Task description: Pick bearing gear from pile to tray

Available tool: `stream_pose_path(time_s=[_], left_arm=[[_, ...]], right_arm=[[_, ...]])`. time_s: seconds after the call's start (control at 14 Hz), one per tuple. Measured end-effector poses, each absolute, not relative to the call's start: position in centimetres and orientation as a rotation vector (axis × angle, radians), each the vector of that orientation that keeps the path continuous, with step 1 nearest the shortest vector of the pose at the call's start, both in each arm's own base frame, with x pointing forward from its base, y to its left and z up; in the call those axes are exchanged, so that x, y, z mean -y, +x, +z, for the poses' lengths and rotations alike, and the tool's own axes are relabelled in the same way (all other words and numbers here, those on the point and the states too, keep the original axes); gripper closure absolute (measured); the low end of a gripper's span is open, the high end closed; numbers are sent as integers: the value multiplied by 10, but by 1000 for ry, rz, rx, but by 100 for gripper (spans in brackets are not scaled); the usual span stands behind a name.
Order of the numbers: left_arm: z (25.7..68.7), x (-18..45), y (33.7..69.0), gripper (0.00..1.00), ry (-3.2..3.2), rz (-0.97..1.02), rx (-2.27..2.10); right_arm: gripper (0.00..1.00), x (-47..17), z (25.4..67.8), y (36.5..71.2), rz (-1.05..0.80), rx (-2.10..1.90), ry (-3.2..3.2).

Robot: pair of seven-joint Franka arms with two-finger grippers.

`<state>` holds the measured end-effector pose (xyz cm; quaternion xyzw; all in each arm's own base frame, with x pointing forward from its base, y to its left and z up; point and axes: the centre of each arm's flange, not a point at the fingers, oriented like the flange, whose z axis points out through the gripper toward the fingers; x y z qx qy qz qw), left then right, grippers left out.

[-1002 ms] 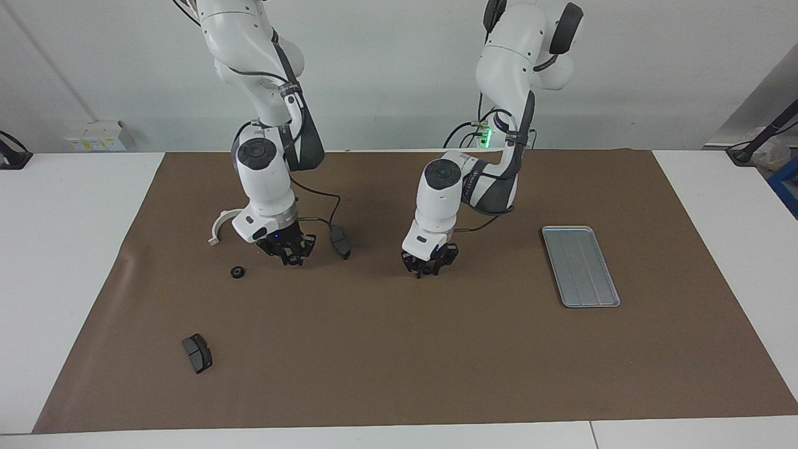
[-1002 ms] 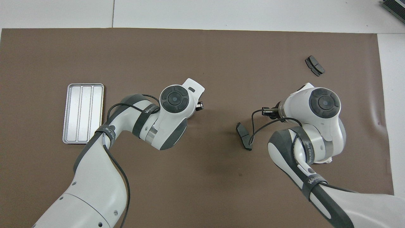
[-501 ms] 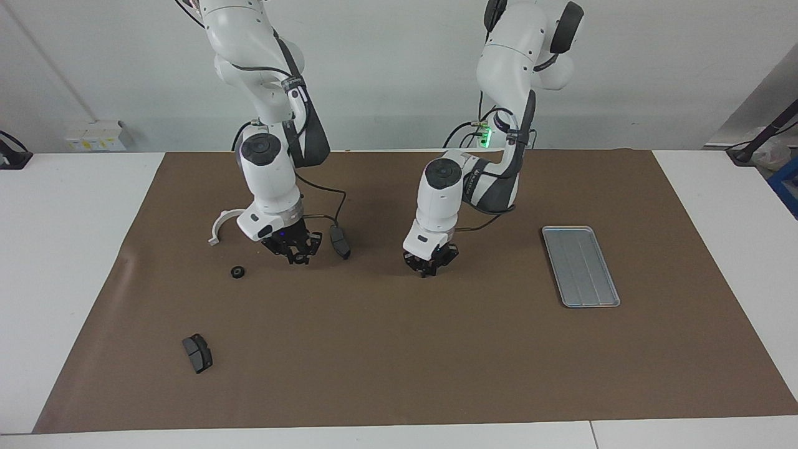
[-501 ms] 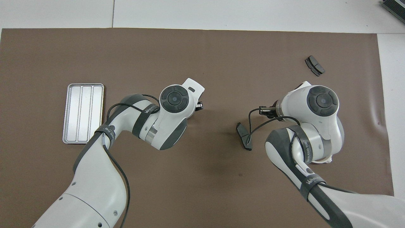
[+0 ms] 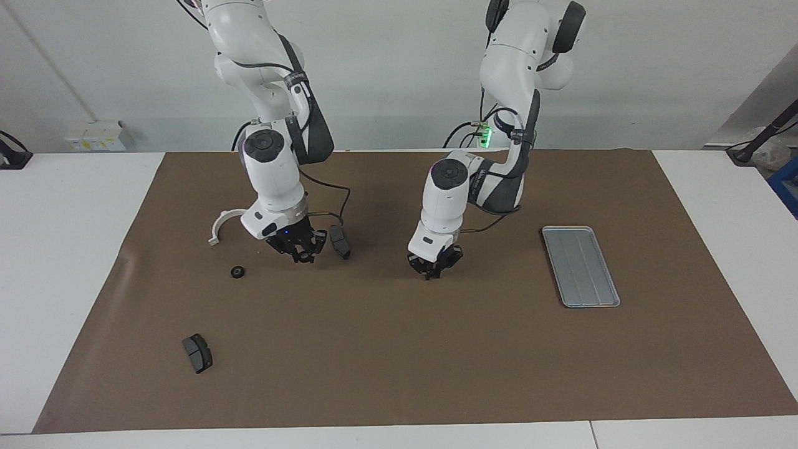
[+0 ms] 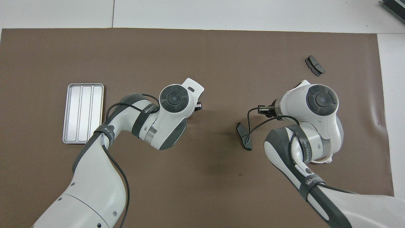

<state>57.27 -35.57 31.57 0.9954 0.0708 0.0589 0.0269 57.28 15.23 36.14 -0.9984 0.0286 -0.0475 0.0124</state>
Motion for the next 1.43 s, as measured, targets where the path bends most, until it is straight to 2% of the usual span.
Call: stream_pose_path(time_s=[0.14,0.43,0.64,1.0,1.43], left_arm=[[341,326,590,76,3050,192,-231],[400,244,611,76,3045,61,-110],[420,170,622,76,3059,-2,20],[400,68,636,76,3055,-53,183],[351,3,641,76,3046,-39,281]], right_arm=[[65,-156,367,575,-158,-86,-3109],[65,-181,378,578,-194,-90,-3093],[65,-231,390,580,-213,-134,-3069],[65,-322,399,585,-182,-190,-3046],[65,-411,365,595,-137,-268,-3065]])
